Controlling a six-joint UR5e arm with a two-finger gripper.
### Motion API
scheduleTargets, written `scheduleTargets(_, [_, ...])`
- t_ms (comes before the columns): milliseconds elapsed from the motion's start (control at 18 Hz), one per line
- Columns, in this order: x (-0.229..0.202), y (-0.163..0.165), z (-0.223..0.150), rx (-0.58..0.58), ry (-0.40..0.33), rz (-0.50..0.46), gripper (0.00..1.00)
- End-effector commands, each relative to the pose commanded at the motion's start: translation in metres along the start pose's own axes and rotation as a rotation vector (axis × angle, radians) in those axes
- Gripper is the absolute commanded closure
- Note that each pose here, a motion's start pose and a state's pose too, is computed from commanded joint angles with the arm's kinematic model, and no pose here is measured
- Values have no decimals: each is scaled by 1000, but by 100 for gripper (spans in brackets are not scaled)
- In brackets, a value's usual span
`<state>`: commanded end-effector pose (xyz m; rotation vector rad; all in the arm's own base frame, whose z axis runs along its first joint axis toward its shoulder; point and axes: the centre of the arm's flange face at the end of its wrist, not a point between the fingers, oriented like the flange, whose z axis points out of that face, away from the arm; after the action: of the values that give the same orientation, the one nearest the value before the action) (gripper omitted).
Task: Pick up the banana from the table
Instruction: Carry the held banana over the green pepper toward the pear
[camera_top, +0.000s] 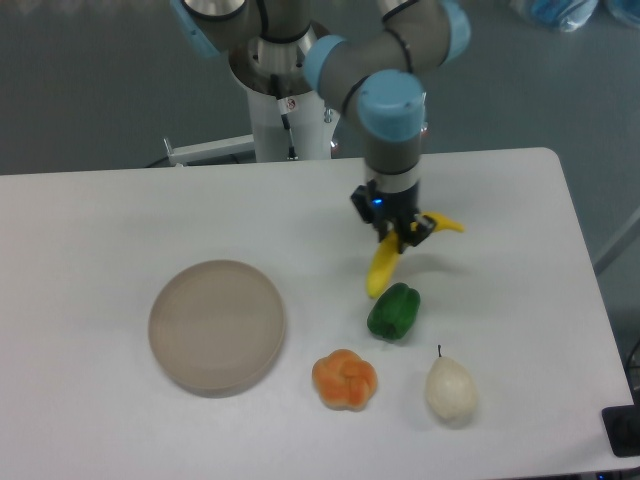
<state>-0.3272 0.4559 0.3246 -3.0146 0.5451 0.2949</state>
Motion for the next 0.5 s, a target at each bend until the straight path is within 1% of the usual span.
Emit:
scheduleTargets(389, [-47, -22, -4, 19, -42, 5, 74])
scheduleTargets(500, [-52, -25, -3, 22, -41, 9, 74])
